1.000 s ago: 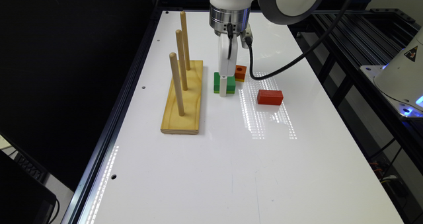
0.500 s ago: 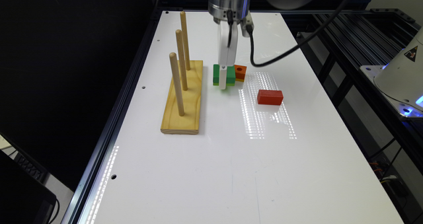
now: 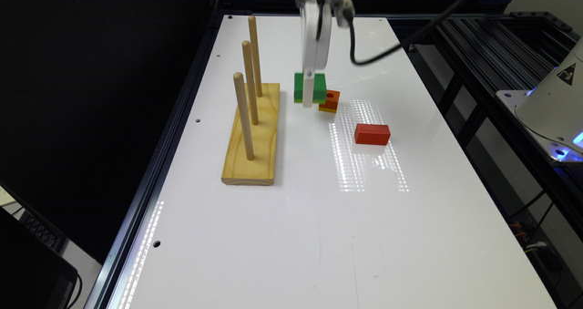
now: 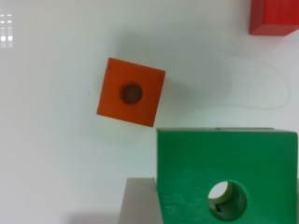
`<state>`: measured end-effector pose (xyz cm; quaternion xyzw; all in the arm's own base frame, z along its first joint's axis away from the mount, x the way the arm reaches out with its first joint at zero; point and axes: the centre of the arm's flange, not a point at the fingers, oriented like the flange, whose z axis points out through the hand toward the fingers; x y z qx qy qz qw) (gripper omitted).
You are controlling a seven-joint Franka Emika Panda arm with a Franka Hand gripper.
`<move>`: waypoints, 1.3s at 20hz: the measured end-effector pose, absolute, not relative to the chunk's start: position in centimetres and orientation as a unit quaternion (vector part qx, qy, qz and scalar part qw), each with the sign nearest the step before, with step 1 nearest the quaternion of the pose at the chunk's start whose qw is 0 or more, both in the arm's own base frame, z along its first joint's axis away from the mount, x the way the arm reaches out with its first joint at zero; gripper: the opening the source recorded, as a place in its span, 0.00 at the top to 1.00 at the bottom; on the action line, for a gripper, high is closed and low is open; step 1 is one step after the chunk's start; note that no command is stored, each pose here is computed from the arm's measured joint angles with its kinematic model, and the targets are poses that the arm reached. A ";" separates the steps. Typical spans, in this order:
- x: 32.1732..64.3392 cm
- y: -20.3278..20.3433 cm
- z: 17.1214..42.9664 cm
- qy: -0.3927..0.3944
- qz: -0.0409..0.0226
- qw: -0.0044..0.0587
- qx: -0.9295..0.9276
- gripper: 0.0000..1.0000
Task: Pick up green block.
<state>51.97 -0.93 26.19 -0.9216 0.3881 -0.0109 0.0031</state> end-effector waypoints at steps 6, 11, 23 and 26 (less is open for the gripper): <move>51.6 -0.9 28.5 0.388 -0.010 0.002 -0.922 1.00; 51.3 -0.9 31.3 0.388 -0.015 0.003 -0.922 1.00; 50.9 -0.9 33.6 0.388 -0.021 0.004 -0.922 1.00; 50.7 -0.9 34.6 0.388 -0.021 0.004 -0.922 1.00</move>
